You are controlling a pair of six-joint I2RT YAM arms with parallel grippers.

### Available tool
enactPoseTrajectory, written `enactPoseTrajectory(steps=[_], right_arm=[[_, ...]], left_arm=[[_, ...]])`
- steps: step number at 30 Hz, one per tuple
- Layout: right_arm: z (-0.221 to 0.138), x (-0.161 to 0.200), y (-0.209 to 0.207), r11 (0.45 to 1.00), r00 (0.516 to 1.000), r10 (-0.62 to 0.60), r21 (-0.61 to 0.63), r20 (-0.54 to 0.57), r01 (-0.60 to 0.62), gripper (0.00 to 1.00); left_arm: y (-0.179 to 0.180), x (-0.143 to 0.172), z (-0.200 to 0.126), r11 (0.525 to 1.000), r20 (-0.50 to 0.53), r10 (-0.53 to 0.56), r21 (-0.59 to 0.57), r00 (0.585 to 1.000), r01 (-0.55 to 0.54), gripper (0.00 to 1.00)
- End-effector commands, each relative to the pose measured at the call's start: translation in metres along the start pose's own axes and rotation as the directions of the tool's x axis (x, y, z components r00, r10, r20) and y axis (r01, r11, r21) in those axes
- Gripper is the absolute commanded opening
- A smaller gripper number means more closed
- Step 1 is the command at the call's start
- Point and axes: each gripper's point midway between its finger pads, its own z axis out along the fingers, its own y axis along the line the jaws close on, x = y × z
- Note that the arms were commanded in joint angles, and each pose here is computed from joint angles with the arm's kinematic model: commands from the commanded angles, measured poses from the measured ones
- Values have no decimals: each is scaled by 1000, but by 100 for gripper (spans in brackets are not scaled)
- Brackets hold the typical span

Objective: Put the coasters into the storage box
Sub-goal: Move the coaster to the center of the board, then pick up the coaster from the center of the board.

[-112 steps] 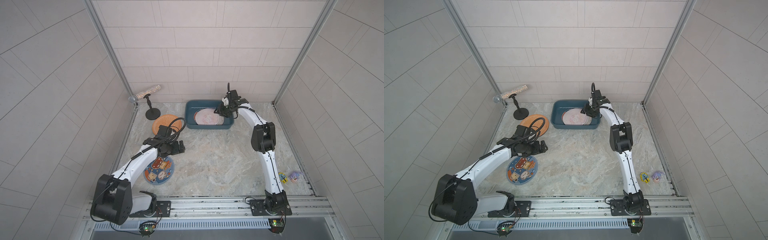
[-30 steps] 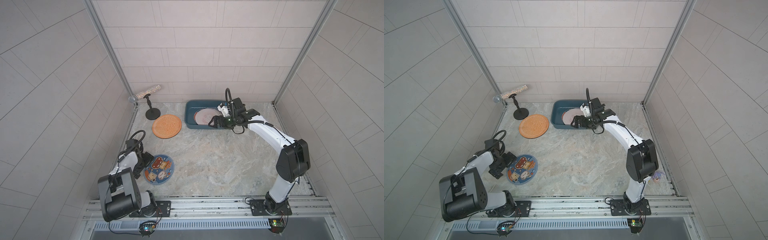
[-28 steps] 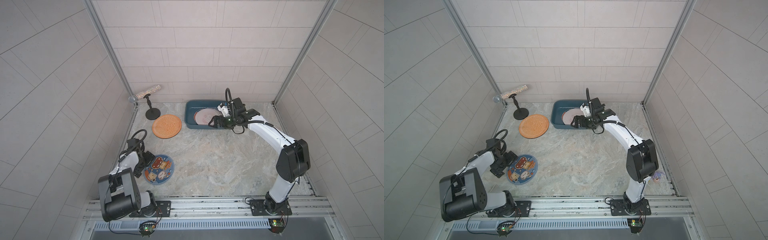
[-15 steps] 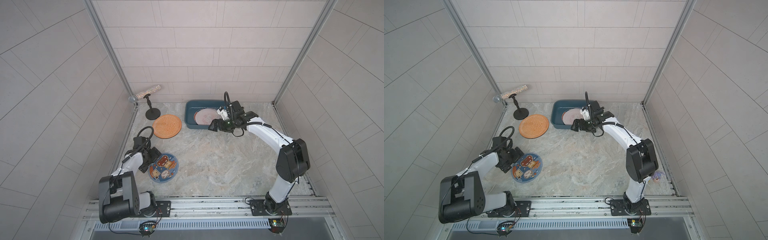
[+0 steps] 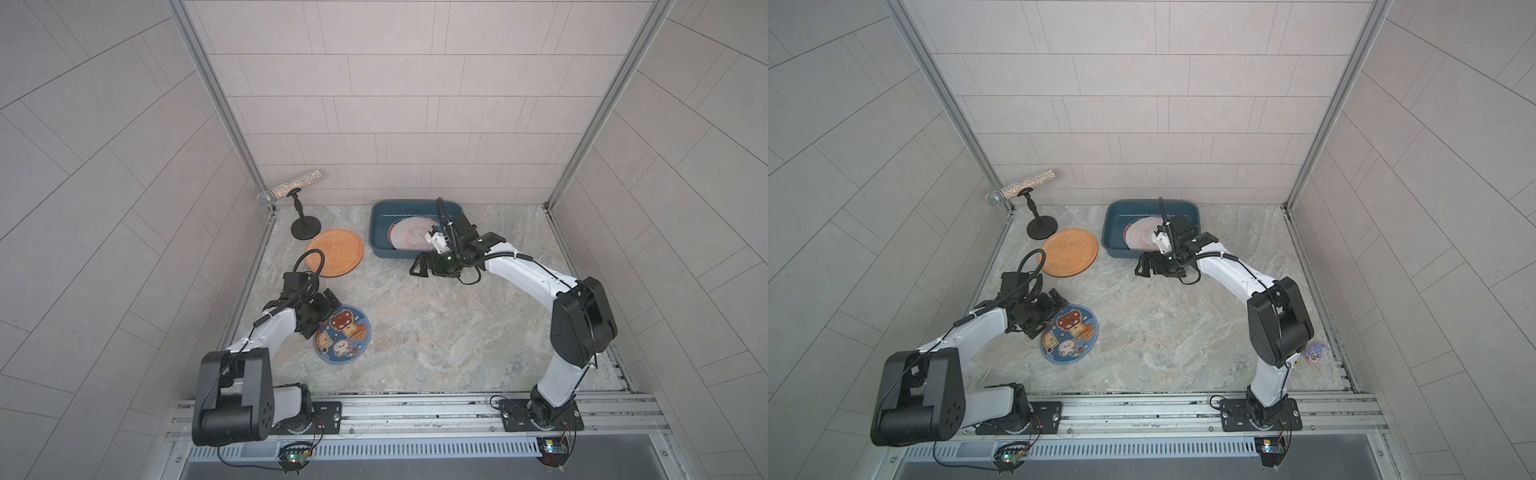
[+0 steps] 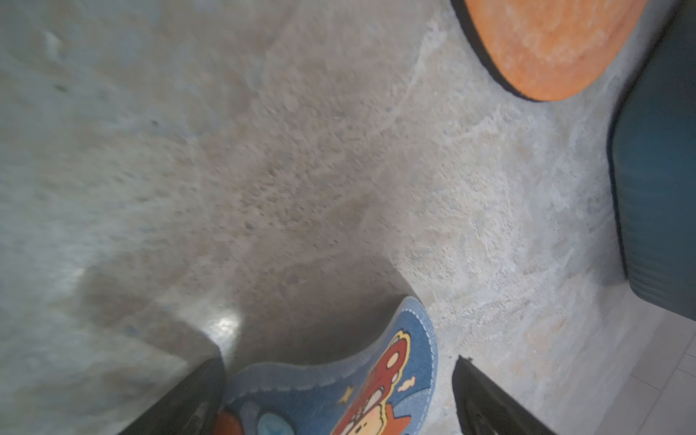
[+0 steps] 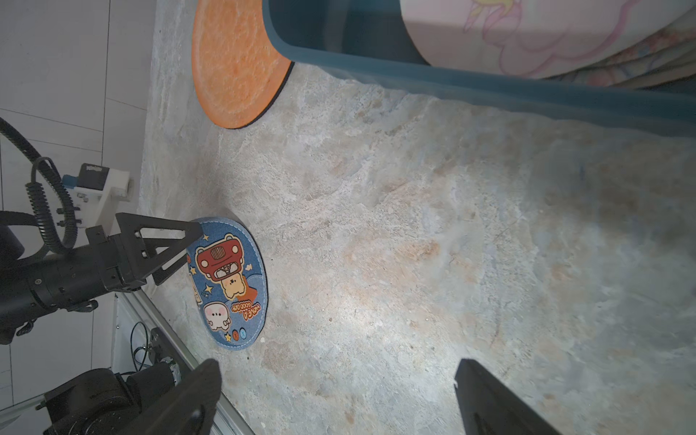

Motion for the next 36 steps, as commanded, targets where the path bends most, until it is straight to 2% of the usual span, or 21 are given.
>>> enactPoseTrajectory(steps=[1, 7, 11, 14, 21, 31, 36], right_arm=[[-1, 2, 16, 999, 999, -31, -18, 10, 31, 100], [19, 20, 31, 998, 998, -55, -30, -35, 54, 100], [35, 36, 48, 995, 993, -86, -51, -79, 82, 100], [50, 50, 63, 991, 986, -119, -70, -116, 111, 100], [75, 72, 82, 986, 973, -153, -98, -171, 138, 100], [92, 85, 80, 989, 973, -130, -95, -188, 114, 99], [109, 96, 79, 993, 974, -96, -84, -204, 80, 93]], left_arm=[[46, 69, 15, 983, -238, -121, -163, 964, 84, 100], [65, 61, -6, 957, -159, -92, -286, 983, 43, 100], [70, 53, -18, 945, -83, -94, -320, 992, 62, 100], [72, 52, -21, 943, -67, -94, -325, 993, 67, 100], [67, 62, -7, 958, -125, -73, -283, 990, 35, 96], [62, 75, 0, 958, -172, -9, -285, 985, -40, 93], [58, 81, 2, 961, -194, 13, -268, 981, -66, 92]])
